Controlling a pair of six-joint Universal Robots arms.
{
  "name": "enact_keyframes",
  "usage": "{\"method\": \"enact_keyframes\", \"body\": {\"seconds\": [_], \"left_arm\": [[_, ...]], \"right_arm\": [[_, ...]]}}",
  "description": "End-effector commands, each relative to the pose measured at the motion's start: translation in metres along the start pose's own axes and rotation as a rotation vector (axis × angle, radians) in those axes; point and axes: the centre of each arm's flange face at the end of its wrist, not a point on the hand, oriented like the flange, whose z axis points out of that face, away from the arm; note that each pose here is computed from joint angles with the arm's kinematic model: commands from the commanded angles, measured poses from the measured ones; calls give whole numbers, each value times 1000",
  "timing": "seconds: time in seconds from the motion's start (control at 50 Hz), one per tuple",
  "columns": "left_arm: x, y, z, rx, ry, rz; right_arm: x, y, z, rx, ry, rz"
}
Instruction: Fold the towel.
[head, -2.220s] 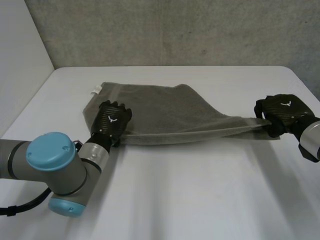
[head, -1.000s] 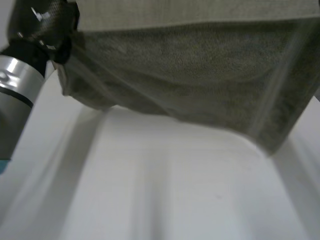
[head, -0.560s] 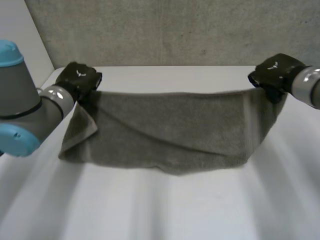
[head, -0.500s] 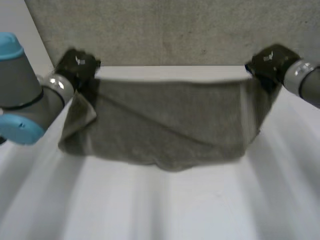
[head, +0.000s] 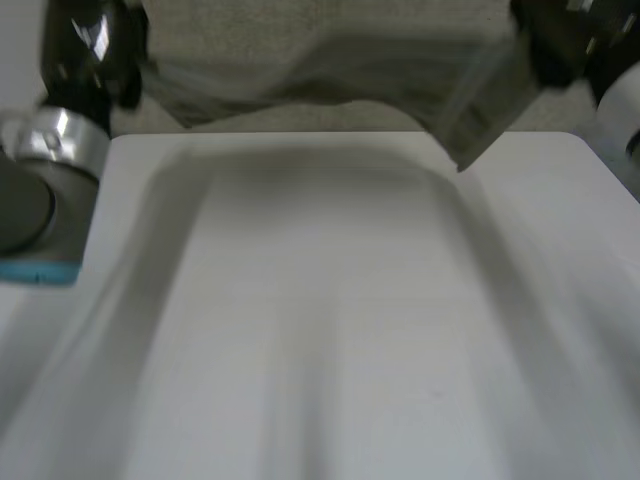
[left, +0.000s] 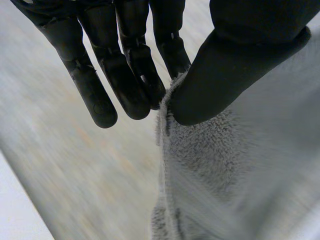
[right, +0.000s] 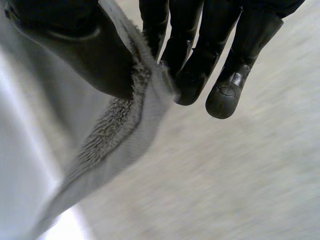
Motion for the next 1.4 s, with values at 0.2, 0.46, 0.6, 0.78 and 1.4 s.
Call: {"method": "enact_keyframes", "body": {"seconds": [0.2, 0.46, 0.6, 0.78, 1.4], "left_arm": [[52, 109, -100, -423, 303, 79], [42, 133, -102, -480, 314, 212], [44, 147, -107, -517, 327, 212], [38, 152, -109, -547, 297, 220], [-6, 54, -102, -390, 156, 277]], "right_arm": [[-86, 105, -81, -446, -329, 39], [-61, 119, -87, -507, -231, 71], [-56, 125, -88, -528, -213, 89], [-42, 135, -86, -537, -159, 80], [-9, 74, -90, -432, -83, 51]]}}
